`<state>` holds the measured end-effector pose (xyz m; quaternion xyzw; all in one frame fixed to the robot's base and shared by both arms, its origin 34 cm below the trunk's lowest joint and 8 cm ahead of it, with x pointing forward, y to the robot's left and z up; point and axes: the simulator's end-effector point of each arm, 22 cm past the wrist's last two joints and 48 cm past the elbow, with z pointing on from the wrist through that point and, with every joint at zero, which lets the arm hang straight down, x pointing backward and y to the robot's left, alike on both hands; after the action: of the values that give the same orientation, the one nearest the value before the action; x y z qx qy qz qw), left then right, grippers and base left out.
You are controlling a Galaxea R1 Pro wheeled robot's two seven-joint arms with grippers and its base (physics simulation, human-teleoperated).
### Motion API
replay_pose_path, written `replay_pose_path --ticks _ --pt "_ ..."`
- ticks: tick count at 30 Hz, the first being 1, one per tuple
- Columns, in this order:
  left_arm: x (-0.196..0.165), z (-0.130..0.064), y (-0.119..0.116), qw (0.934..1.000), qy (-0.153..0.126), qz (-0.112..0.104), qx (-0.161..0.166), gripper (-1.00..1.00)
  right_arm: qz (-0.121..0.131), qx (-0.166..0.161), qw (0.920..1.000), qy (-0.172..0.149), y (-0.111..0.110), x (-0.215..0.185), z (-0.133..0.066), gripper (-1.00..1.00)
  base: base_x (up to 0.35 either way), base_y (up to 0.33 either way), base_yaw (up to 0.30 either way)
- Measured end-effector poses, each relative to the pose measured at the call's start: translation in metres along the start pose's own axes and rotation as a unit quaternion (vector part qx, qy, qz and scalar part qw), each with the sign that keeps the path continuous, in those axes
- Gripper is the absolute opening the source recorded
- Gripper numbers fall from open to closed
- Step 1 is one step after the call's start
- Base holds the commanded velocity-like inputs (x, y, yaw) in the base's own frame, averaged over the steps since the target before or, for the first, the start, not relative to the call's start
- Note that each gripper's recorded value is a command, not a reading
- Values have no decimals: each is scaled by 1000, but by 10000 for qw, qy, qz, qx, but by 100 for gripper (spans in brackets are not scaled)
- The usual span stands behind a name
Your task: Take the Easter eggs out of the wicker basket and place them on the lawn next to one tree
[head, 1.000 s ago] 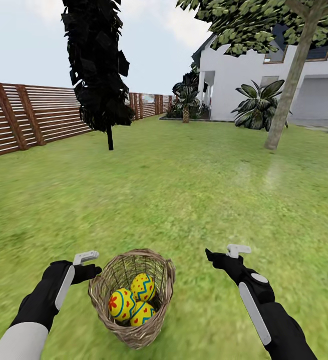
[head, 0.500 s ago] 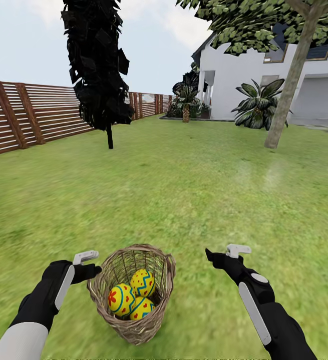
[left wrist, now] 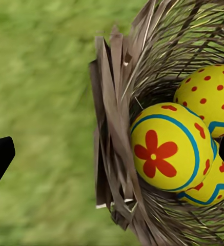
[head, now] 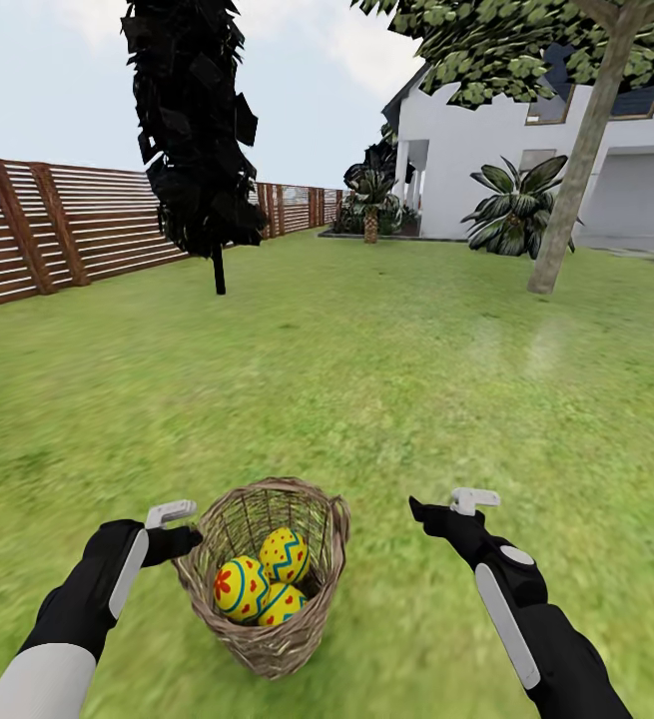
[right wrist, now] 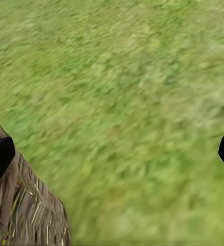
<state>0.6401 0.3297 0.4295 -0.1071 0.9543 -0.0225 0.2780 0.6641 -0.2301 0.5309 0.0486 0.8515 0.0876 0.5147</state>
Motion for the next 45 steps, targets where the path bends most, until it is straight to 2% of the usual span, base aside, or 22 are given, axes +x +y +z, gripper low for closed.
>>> replay_pose_path --ticks 9,20,26,27,35,45 --pt "15 14 3 10000 -2 0 1 100 -3 -5 10000 -4 -3 20 4 100 0 0 0" --pt "33 33 6 9998 213 4 -46 100 24 29 9998 217 -8 44 16 100 0 0 0" --pt "31 32 6 9998 194 6 -45 100 25 29 9998 215 -8 44 16 100 0 0 0" --pt "31 32 7 9998 191 7 -48 -100 25 29 9998 215 -8 44 16 100 0 0 0" --pt "30 32 2 9998 181 -68 36 -100 25 30 9998 217 -8 44 16 100 0 0 0" --pt "30 32 -2 9998 175 17 11 -100 26 30 9998 217 -8 44 16 100 0 0 0"
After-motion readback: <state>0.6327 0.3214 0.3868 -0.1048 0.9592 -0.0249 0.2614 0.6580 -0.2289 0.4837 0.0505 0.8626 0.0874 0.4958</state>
